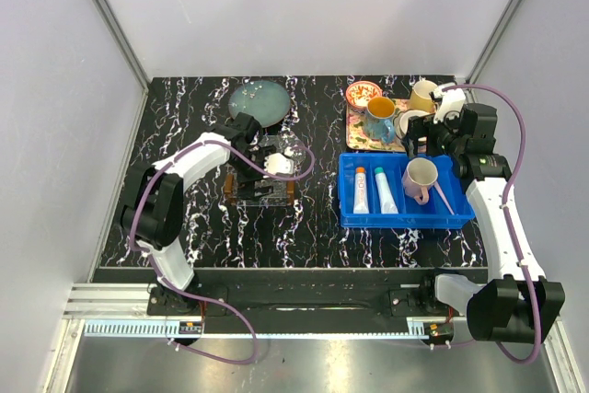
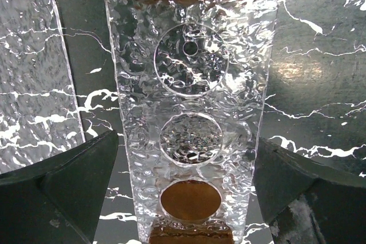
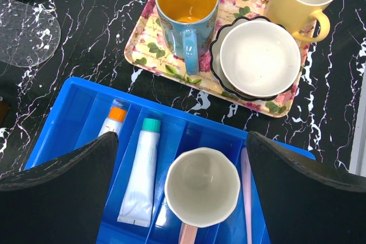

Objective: Prepare toiletry sets of a toothbrush and toothpaste on the tray

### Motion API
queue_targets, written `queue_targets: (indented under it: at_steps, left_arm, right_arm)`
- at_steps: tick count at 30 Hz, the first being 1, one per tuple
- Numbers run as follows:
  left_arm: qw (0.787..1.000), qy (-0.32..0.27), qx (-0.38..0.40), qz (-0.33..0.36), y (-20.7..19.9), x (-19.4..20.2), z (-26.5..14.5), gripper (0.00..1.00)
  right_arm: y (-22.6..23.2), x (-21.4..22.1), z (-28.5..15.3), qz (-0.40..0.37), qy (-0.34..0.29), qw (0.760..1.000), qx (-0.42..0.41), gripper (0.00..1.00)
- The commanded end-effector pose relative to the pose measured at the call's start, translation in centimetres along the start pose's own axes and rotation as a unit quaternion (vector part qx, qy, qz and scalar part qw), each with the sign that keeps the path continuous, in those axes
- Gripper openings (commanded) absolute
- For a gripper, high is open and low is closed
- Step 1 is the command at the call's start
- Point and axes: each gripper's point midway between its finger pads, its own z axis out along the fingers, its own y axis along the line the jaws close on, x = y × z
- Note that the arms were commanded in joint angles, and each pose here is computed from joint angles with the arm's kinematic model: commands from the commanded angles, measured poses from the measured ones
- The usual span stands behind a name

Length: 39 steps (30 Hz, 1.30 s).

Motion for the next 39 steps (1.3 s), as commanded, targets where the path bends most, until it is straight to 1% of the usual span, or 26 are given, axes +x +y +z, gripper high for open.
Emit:
queue_targets:
  at_steps: [1, 6, 10, 11, 13, 14, 17, 18, 22, 24, 28, 30, 33, 35, 39]
  left_arm:
    - [1.0, -0.006, -0.008, 0.001, 0.5, -0.2, 0.8, 0.99]
    - [1.0, -0.011, -0.009, -0.001, 0.6, -0.4, 0.7, 0.98]
    - [1.0, -0.017, -0.015, -0.006, 0.9, -0.9, 0.5, 0.85]
    - [1.0, -0.018, -0.019, -0.009, 1.1, -1.0, 0.3, 0.78]
    - [0.999, -0.018, -0.026, -0.012, 1.5, -1.2, 0.0, 0.72]
    - [0.999, -0.018, -0.029, -0.013, 1.7, -1.3, -0.2, 0.67]
    - [0.999, -0.018, -0.038, -0.01, 1.9, -1.5, -0.7, 0.64]
    - [0.999, -0.019, -0.04, -0.006, 2.0, -1.6, -0.9, 0.6]
    - [0.998, -0.02, -0.053, 0.003, 2.6, -2.0, -1.6, 0.54]
    - [0.998, -0.024, -0.059, 0.009, 3.0, -2.5, -2.1, 0.53]
    - [0.997, -0.022, -0.066, 0.019, 3.7, -3.1, -3.0, 0.46]
    - [0.997, -0.023, -0.069, 0.022, 4.0, -3.4, -3.4, 0.44]
    - [0.996, -0.014, -0.079, 0.041, 4.8, -3.4, -3.9, 0.4]
    - [0.995, -0.008, -0.086, 0.049, 5.4, -3.4, -4.2, 0.36]
    - [0.992, 0.012, -0.102, 0.076, 7.7, -3.4, -4.9, 0.34]
  right_arm:
    - [0.3, -1.7, -0.4, -0.016, -0.024, 1.0, -0.009, 1.0]
    - [0.3, -1.6, -0.3, -0.016, -0.021, 1.0, -0.009, 1.0]
    - [0.4, -1.6, -0.3, -0.016, -0.021, 1.0, -0.01, 1.0]
    - [0.4, -1.6, -0.3, -0.016, -0.022, 1.0, -0.01, 1.0]
    - [0.4, -1.5, -0.3, -0.016, -0.02, 1.0, -0.01, 1.0]
    - [0.4, -1.6, -0.3, -0.017, -0.022, 1.0, -0.011, 1.0]
    - [0.4, -1.6, -0.3, -0.017, -0.022, 1.0, -0.011, 1.0]
    - [0.4, -1.6, -0.3, -0.017, -0.022, 1.0, -0.011, 1.0]
    - [0.4, -1.6, -0.3, -0.017, -0.022, 1.0, -0.012, 1.0]
    - [0.4, -1.6, -0.3, -0.017, -0.022, 1.0, -0.011, 0.99]
    - [0.4, -1.5, -0.3, -0.017, -0.021, 1.0, -0.012, 1.0]
    - [0.5, -1.4, -0.2, -0.016, -0.019, 1.0, -0.014, 1.0]
    - [0.4, -1.3, -0.1, -0.015, -0.017, 1.0, -0.013, 0.99]
    - [0.4, -1.3, 0.0, -0.015, -0.016, 1.0, -0.013, 1.0]
    - [0.3, -1.2, 0.1, -0.015, -0.015, 1.0, -0.012, 1.0]
